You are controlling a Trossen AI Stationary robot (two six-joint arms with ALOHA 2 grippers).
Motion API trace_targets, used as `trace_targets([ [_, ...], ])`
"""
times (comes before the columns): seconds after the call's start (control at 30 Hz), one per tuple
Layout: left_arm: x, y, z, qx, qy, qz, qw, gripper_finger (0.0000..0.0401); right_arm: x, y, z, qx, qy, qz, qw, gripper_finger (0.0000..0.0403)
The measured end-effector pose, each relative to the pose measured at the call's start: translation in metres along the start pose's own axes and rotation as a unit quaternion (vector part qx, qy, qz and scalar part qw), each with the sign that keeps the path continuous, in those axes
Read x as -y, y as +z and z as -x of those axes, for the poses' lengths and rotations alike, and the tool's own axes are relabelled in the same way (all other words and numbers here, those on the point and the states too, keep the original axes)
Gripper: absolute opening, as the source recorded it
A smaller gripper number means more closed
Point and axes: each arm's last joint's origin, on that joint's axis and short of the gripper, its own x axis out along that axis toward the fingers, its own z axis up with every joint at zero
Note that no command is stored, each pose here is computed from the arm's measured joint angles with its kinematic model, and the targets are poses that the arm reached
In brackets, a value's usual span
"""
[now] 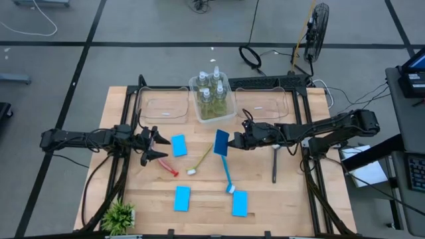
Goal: Pick & Place Kitchen Sink Supplies
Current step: Put the blue sponge into the left transparent bin
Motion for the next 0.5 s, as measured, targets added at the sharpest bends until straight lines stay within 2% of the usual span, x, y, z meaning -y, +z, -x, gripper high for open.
trace_targets([
  [0.13, 0.000, 0.001, 0.000, 0.004, -0.001, 0.012, 1.000, 0.0296, 0.000, -0.002, 0.000, -0.001, 0.001, 0.002, 1.000, 0.0000],
  [0.23, 0.001, 0.003, 0.000, 0.017, -0.006, 0.064, 0.998, 0.0296, -0.001, -0.004, 0.000, 0.005, 0.001, 0.003, 1.000, 0.0000],
  [0.37, 0.003, 0.011, 0.001, 0.054, -0.024, 0.122, 0.991, 0.0296, -0.002, -0.006, 0.000, 0.006, 0.005, 0.005, 1.000, 0.0000],
  [0.5, 0.006, 0.022, 0.003, 0.112, -0.032, 0.126, 0.985, 0.0296, -0.006, -0.005, 0.000, 0.019, 0.024, 0.015, 0.999, 0.0000],
])
